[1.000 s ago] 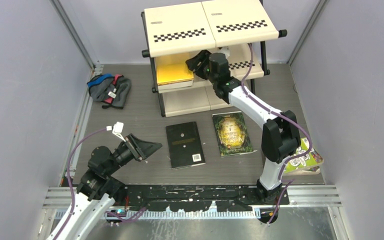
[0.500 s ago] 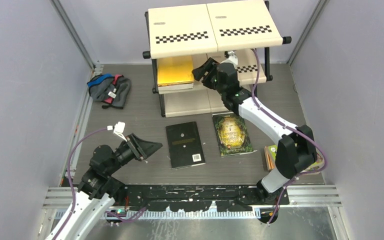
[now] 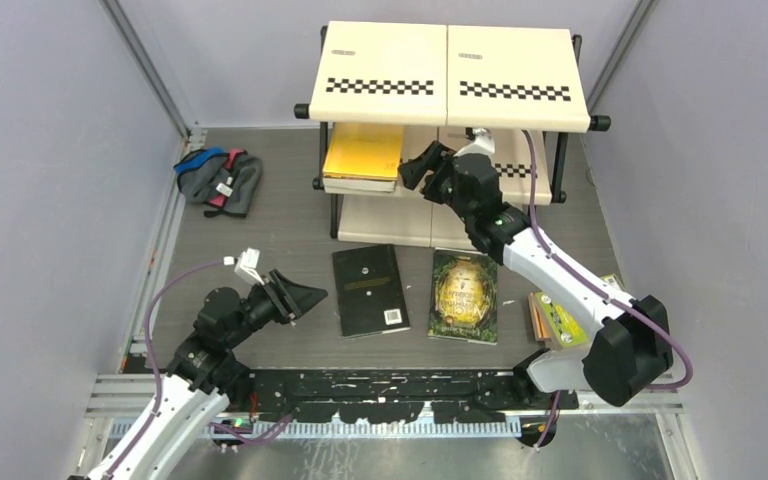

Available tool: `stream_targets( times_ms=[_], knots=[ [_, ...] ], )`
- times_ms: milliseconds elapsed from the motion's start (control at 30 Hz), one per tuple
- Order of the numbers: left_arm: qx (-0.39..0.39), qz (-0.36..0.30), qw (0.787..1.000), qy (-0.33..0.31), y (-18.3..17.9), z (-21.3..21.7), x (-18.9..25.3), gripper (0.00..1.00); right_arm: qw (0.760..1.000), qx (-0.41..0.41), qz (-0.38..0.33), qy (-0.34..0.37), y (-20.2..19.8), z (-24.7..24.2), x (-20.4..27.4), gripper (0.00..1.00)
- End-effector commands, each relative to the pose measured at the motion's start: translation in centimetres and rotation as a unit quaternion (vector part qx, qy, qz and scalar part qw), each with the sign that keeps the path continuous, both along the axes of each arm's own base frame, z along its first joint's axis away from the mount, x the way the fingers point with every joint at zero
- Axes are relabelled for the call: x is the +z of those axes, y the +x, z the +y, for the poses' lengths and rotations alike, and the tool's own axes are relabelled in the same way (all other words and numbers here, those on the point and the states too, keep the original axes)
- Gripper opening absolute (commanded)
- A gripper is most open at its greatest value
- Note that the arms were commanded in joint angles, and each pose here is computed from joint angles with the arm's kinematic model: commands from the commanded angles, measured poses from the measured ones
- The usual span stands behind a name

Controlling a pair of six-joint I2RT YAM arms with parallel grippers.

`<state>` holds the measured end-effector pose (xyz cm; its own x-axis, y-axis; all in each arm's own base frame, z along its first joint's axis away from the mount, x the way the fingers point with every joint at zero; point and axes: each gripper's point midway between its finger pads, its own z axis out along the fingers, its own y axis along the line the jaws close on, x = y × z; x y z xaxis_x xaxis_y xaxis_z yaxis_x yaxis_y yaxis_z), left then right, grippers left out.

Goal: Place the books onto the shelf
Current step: Place the book on the shelf, then move the shelf to the center of the board.

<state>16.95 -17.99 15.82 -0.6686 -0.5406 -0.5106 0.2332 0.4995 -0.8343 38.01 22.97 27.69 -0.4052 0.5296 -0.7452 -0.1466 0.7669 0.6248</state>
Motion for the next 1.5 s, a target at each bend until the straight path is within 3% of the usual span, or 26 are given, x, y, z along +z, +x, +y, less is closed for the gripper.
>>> stream_targets(
  times_ms=[0,267,767,1467],
  knots=[
    [0.007,-0.04,0.999,-0.002,0.9,0.0,1.6,0.51,0.995,0.01,-0.096,-0.013,0.9,0.0,5.0,0.75],
    [0.009,-0.048,0.999,0.002,1.3,-0.1,1.8,0.51,0.988,0.02,-0.155,0.004,0.0,-0.2,9.4,0.75],
    [0.003,-0.06,0.998,0.01,2.0,-0.5,2.0,0.51,0.969,0.067,-0.191,0.142,-4.1,0.4,13.0,0.75],
    [-0.004,-0.085,0.996,0.015,2.7,-0.9,3.4,0.51,0.947,0.043,-0.134,0.289,-2.0,-0.1,11.5,0.75]
  ],
)
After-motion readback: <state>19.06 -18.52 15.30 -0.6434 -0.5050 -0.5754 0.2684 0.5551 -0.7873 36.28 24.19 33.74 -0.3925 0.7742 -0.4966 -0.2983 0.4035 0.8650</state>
